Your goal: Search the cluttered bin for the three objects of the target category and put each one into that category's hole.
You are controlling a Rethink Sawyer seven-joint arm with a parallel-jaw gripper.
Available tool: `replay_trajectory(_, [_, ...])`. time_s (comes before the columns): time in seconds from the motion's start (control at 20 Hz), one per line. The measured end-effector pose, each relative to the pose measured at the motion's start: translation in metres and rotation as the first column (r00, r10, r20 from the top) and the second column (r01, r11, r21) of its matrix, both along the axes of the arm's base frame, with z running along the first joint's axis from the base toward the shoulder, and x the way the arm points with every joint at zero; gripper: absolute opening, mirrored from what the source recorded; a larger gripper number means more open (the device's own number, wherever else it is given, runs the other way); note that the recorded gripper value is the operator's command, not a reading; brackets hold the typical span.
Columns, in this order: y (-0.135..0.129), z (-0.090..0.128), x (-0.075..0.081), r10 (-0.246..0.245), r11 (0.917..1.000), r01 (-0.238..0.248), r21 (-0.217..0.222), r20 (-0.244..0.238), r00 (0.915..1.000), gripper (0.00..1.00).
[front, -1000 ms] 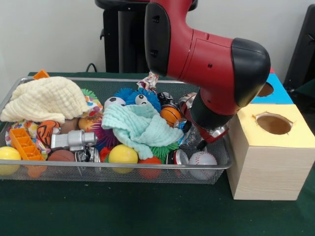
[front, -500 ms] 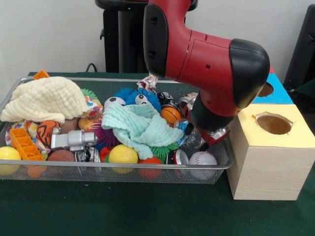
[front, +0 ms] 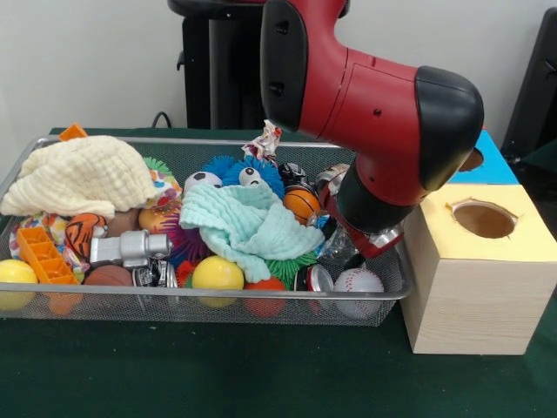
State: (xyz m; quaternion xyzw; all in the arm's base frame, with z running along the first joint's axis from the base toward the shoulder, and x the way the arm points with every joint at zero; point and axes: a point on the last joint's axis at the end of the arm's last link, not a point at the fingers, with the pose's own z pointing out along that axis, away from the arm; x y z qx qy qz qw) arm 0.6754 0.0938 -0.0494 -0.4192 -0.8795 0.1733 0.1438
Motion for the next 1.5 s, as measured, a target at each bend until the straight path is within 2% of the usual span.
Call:
replay_trajectory(0.2, [0.002, 0.002, -0.002, 0.026, 0.9989, -0.026, -0.038, -0.001, 0.9997, 1.00])
replay_trajectory(0.35, [0.004, 0.003, -0.003, 0.034, 0.9982, -0.034, -0.050, -0.002, 0.9994, 1.00])
replay_trajectory(0.75, [-0.008, 0.002, -0.002, 0.020, 0.9983, -0.020, -0.055, -0.004, 0.9998, 1.00])
replay_trajectory(0.95, [-0.029, -0.006, -0.005, -0.013, 0.9985, 0.012, -0.054, -0.019, 0.9997, 1.00])
replay_trajectory(1.15, [-0.054, -0.017, -0.006, -0.073, 0.9970, 0.072, -0.028, -0.023, 0.9971, 1.00])
replay_trajectory(1.5, [-0.067, -0.017, -0.004, -0.147, 0.9888, 0.147, 0.023, -0.023, 0.9889, 1.00])
